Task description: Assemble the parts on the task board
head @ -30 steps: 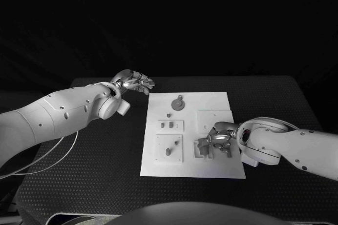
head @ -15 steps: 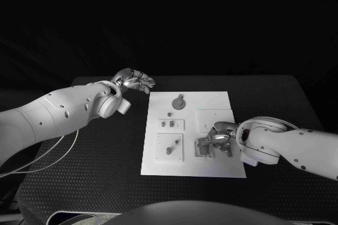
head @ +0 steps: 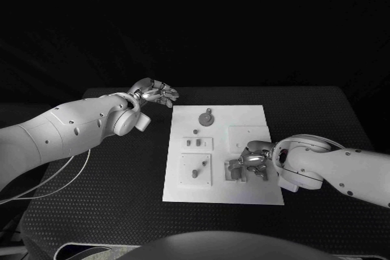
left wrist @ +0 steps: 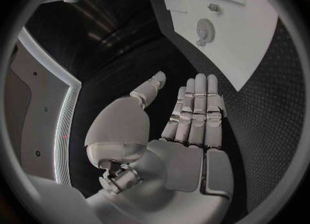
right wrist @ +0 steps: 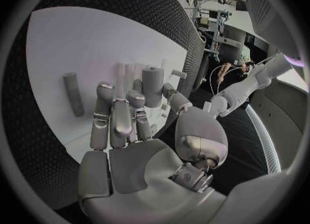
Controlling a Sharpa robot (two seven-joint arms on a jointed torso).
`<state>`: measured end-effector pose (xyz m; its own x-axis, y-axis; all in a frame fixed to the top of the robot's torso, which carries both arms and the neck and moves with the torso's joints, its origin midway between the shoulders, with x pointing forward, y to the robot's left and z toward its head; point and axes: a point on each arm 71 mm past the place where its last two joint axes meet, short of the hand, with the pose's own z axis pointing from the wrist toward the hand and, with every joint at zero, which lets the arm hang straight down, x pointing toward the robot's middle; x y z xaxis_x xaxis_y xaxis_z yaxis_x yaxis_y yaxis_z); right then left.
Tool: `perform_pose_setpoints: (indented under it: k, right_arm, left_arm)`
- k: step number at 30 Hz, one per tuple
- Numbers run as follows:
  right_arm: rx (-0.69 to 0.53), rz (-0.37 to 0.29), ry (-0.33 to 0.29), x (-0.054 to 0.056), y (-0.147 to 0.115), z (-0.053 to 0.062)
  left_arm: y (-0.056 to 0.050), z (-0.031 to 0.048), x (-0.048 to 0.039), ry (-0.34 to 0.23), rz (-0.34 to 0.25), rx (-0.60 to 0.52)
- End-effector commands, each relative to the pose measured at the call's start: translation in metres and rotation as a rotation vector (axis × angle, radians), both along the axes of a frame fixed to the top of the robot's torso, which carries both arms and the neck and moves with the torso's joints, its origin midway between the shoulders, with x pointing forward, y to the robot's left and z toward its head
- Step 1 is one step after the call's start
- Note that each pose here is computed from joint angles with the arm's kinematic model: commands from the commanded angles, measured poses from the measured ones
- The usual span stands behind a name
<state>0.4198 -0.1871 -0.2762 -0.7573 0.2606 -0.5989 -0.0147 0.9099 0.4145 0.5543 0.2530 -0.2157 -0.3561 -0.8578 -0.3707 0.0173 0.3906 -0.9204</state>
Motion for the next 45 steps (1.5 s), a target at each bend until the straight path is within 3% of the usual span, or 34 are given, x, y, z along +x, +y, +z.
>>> perform_pose_setpoints:
  k: [1,45]
  right_arm:
    - [-0.012,0.014,0.006,-0.0009,0.0006,-0.0011]
    - [-0.022,0.035,0.023,-0.001,0.003,-0.0032]
  left_arm:
    - [-0.0022,0.0012,-0.0002,-0.002,-0.012,-0.011]
    - [-0.0016,0.0014,-0.0002,-0.002,-0.01,-0.011]
